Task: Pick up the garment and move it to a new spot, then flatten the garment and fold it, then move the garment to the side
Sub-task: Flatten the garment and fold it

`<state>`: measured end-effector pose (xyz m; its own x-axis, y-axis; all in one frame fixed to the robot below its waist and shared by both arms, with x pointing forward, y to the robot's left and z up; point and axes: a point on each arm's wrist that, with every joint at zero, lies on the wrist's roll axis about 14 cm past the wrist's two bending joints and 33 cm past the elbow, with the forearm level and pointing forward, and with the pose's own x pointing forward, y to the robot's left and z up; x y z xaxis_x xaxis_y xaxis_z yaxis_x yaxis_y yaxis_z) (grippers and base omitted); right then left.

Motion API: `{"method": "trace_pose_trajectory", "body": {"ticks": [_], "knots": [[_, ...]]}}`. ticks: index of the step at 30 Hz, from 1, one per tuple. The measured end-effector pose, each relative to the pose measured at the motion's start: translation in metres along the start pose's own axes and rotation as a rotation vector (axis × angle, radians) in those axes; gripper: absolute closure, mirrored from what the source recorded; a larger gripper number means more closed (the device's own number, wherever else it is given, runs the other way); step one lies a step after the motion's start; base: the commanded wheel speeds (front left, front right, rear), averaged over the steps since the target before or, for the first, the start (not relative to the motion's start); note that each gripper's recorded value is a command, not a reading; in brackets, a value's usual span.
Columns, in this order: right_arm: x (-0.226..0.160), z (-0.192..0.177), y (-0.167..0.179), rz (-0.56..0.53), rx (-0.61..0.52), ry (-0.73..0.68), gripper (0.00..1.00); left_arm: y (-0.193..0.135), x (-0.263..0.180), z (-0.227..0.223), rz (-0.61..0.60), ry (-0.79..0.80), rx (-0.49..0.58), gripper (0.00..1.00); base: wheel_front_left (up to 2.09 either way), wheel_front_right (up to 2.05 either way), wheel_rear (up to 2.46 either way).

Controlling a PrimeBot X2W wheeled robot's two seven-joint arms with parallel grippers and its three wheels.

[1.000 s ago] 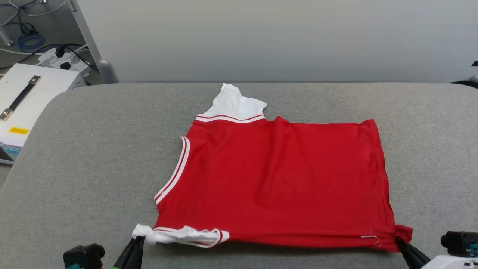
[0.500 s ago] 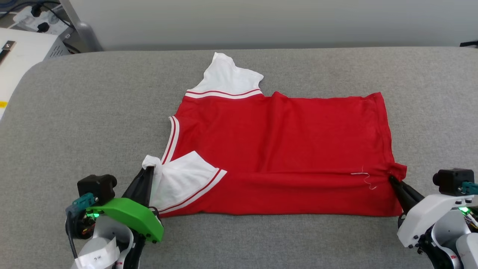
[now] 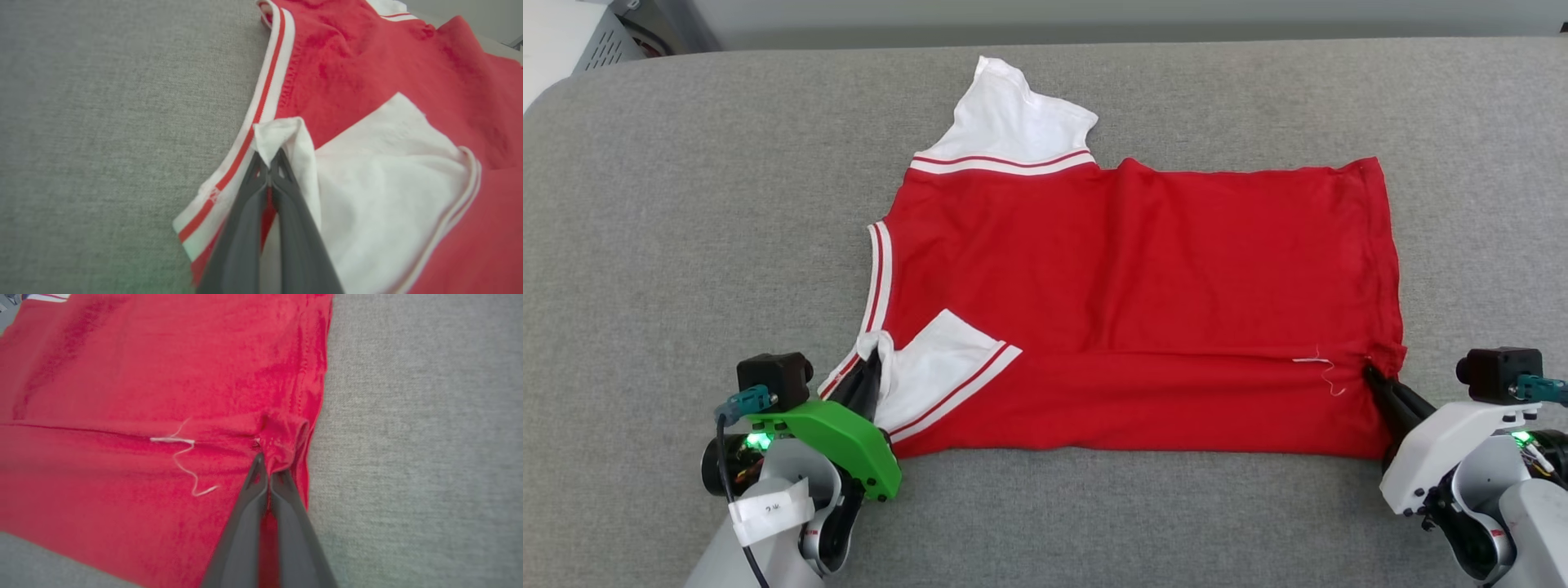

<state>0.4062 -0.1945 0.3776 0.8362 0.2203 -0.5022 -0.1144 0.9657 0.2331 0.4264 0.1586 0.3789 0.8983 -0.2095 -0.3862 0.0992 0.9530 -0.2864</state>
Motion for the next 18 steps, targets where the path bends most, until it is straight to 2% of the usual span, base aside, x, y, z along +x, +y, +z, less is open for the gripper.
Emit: {"method": "trace_pose_trajectory", "body": {"ticks": [1, 2, 3, 4, 10, 18], "knots": [[0.0, 0.0, 0.0, 0.0, 0.006, -0.007, 0.69, 0.0, 0.001, -0.002, 0.0, 0.007, -0.003, 0.95, 0.0, 0.0, 0.0], [0.0, 0.001, 0.002, 0.005, 0.007, -0.022, 0.54, 0.0, 0.002, -0.002, 0.002, 0.01, -0.003, 0.7, 0.0, 0.0, 0.0], [0.0, 0.004, 0.003, 0.006, 0.015, -0.042, 0.0, 0.001, 0.003, 0.0, 0.006, 0.004, -0.004, 0.18, 0.0, 0.0, 0.0], [-0.001, 0.005, 0.004, 0.009, 0.02, -0.058, 0.0, 0.002, 0.003, 0.003, 0.009, -0.008, -0.005, 0.0, 0.0, 0.0, 0.0], [-0.013, 0.048, 0.013, 0.034, 0.01, -0.299, 0.0, 0.011, -0.005, 0.019, 0.039, -0.078, 0.011, 0.0, 0.0, 0.0, 0.0], [-0.047, 0.098, 0.017, 0.027, -0.042, -0.519, 0.0, 0.027, -0.022, 0.059, 0.069, -0.143, 0.099, 0.0, 0.0, 0.0, 0.0]]}}
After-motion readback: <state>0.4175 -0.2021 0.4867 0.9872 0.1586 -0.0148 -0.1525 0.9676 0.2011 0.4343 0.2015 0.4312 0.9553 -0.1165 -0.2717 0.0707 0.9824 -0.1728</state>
